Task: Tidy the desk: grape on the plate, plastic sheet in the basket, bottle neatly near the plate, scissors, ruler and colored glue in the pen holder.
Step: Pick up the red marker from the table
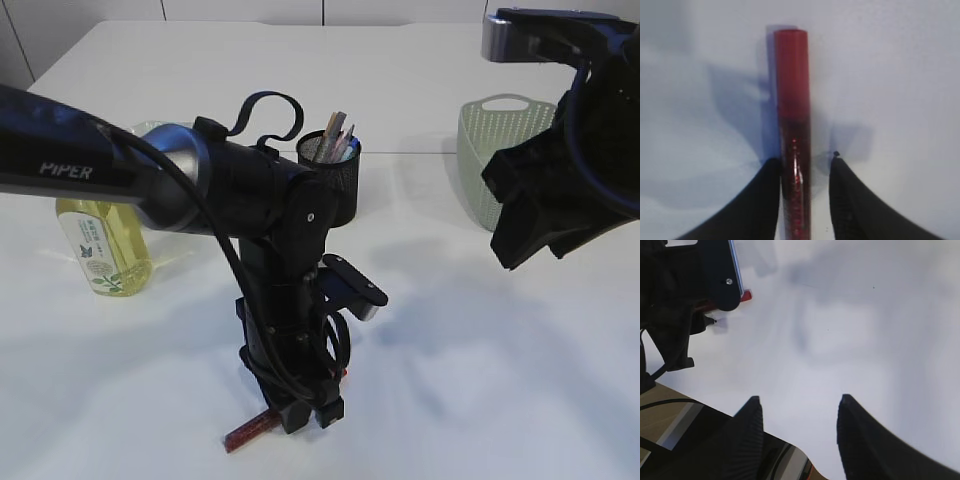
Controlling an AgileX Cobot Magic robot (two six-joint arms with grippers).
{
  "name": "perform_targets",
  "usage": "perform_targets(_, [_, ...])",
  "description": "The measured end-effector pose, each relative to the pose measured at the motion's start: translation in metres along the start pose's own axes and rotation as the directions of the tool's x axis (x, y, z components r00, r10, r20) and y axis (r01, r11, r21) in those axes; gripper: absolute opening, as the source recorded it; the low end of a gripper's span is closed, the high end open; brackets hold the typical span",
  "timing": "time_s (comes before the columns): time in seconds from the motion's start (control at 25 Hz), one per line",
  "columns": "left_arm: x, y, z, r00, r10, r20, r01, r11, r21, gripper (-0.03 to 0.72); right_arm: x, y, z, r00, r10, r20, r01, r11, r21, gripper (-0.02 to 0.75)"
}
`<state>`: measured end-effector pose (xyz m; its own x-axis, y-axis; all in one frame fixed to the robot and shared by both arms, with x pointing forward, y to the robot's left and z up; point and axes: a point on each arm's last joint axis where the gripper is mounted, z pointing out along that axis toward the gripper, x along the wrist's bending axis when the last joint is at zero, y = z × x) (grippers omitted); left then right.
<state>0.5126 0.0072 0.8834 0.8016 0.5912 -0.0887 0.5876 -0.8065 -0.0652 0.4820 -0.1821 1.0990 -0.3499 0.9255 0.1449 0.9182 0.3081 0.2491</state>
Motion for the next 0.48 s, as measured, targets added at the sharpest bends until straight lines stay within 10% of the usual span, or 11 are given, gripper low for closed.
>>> perform_targets(0.48, [0.0015, 0.0021, 0.0047, 1.0, 0.006, -0.009, -0.006, 1.0, 0.004, 0.19, 0.0, 0.0, 0.0, 1.0, 0.0, 0.0, 0.0, 1.0, 0.0, 0.386])
